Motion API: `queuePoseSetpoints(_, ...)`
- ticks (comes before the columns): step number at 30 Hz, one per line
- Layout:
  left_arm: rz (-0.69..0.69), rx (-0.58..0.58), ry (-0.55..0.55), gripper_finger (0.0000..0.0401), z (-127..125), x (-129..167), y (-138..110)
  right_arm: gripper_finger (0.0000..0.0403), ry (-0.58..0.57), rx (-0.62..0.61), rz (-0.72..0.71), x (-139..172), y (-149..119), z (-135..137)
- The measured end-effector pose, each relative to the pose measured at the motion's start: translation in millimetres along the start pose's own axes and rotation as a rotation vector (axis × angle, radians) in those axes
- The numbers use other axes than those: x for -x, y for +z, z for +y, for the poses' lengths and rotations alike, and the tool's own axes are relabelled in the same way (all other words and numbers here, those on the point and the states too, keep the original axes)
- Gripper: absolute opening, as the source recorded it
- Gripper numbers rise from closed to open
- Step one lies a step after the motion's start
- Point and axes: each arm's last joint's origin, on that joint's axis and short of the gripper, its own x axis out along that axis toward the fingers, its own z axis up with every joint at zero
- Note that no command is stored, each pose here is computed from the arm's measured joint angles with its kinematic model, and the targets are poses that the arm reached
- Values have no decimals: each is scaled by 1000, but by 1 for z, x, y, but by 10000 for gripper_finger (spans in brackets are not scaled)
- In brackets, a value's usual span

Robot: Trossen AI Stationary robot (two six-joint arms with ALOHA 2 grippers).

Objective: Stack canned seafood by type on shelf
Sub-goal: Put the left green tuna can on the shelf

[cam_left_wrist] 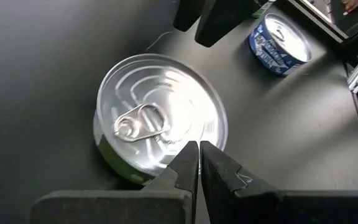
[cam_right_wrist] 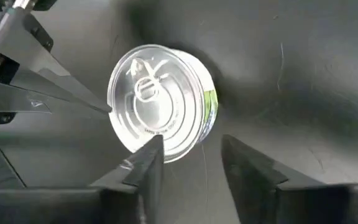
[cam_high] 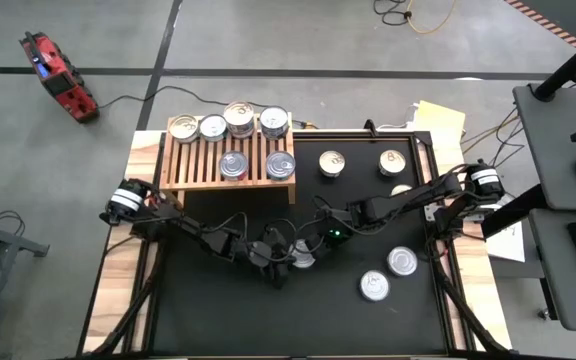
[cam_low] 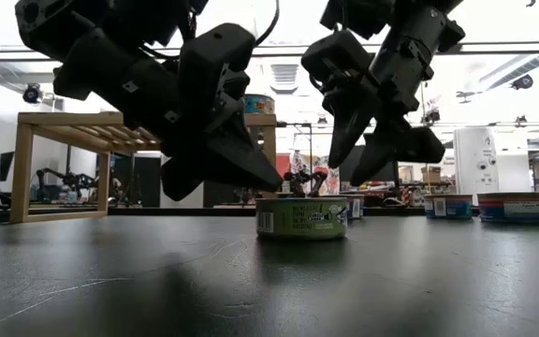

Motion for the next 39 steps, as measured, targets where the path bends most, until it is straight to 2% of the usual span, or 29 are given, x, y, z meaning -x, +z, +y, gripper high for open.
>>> queuePoseSetpoints(7,8,19,11,0,3,1,-5,213,28,6,-13,-7,-3,-7)
queuePoseSetpoints(16,-3,20,22,0,3,1,-5,250,24,6,-8,-9,-4,-11)
queuePoseSetpoints(23,4,65,30,0,7,4,-11,269,36,8,-12,-9,-4,-10)
queuePoseSetpoints(34,27,76,53,0,7,8,-23,275,160,26,-57,-13,2,2)
queuePoseSetpoints(39,26,75,57,0,8,8,-24,284,204,73,-60,-20,2,5)
